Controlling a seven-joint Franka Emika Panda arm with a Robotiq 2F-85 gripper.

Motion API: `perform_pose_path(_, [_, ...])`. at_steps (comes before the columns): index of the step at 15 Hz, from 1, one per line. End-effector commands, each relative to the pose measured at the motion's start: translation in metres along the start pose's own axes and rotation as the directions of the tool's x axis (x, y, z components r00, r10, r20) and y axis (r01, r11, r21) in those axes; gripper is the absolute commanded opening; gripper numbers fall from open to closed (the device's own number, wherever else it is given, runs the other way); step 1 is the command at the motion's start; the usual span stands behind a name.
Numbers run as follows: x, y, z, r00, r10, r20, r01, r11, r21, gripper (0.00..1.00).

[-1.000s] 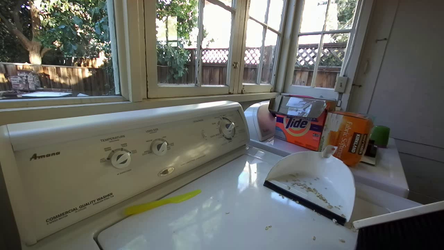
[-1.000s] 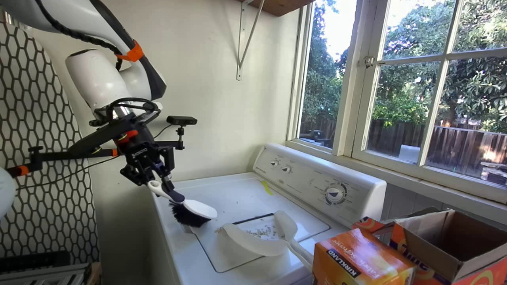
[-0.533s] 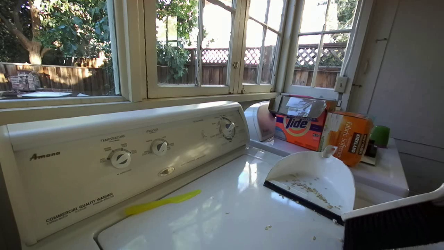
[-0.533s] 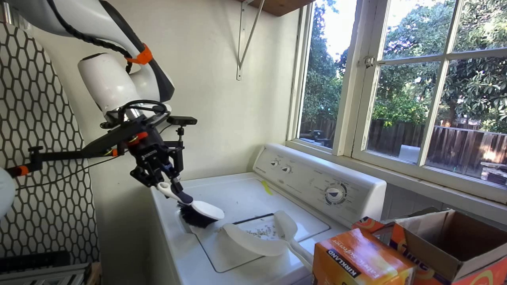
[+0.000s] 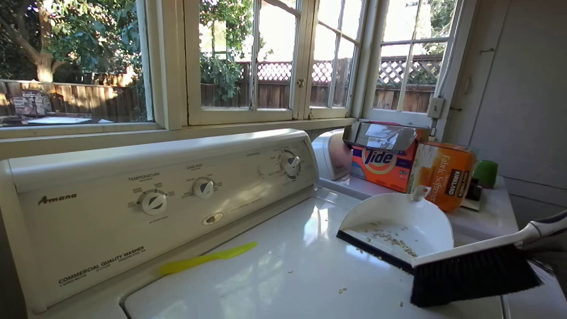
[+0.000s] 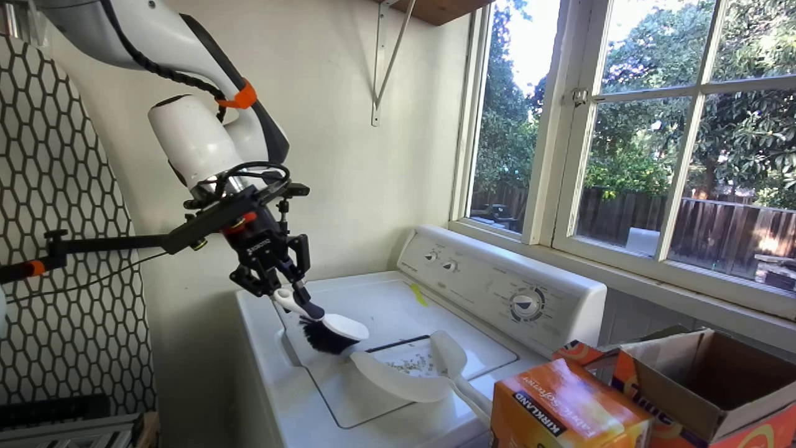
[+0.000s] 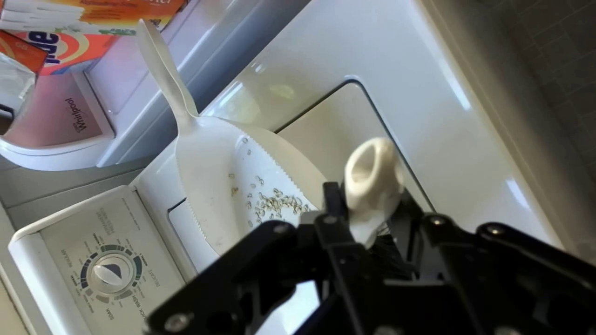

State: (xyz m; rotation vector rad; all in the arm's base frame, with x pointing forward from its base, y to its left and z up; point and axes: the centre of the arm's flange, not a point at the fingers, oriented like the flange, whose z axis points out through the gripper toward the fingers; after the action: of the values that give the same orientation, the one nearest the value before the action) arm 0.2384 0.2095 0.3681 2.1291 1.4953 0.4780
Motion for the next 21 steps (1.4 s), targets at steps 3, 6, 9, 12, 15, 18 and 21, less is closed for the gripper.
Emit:
perform_pose_path(3, [0.013, 0.014, 0.013, 1.000, -0.025, 0.016, 0.025, 1.000, -0.011, 0.07])
perform_pose_path(6, [0.017, 0.020, 0.016, 1.000, -0.017, 0.016, 0.017, 0.999, -0.034, 0.07])
perform_pose_path(9, [0.016, 0.023, 0.016, 0.999, 0.006, 0.038, -0.005, 0.999, -0.036, 0.07])
perform_pose_path(12, [0.010, 0.026, 0.015, 0.996, 0.034, 0.080, -0.031, 0.999, -0.037, 0.07])
perform_pose_path(15, [0.006, 0.029, 0.013, 0.992, 0.070, 0.106, -0.062, 0.995, -0.072, 0.07])
perform_pose_path(18, [0.003, 0.031, 0.010, 0.987, 0.101, 0.124, -0.088, 0.991, -0.103, 0.07])
perform_pose_path(21, [0.003, 0.035, 0.004, 0.984, 0.129, 0.120, -0.110, 0.982, -0.156, 0.07])
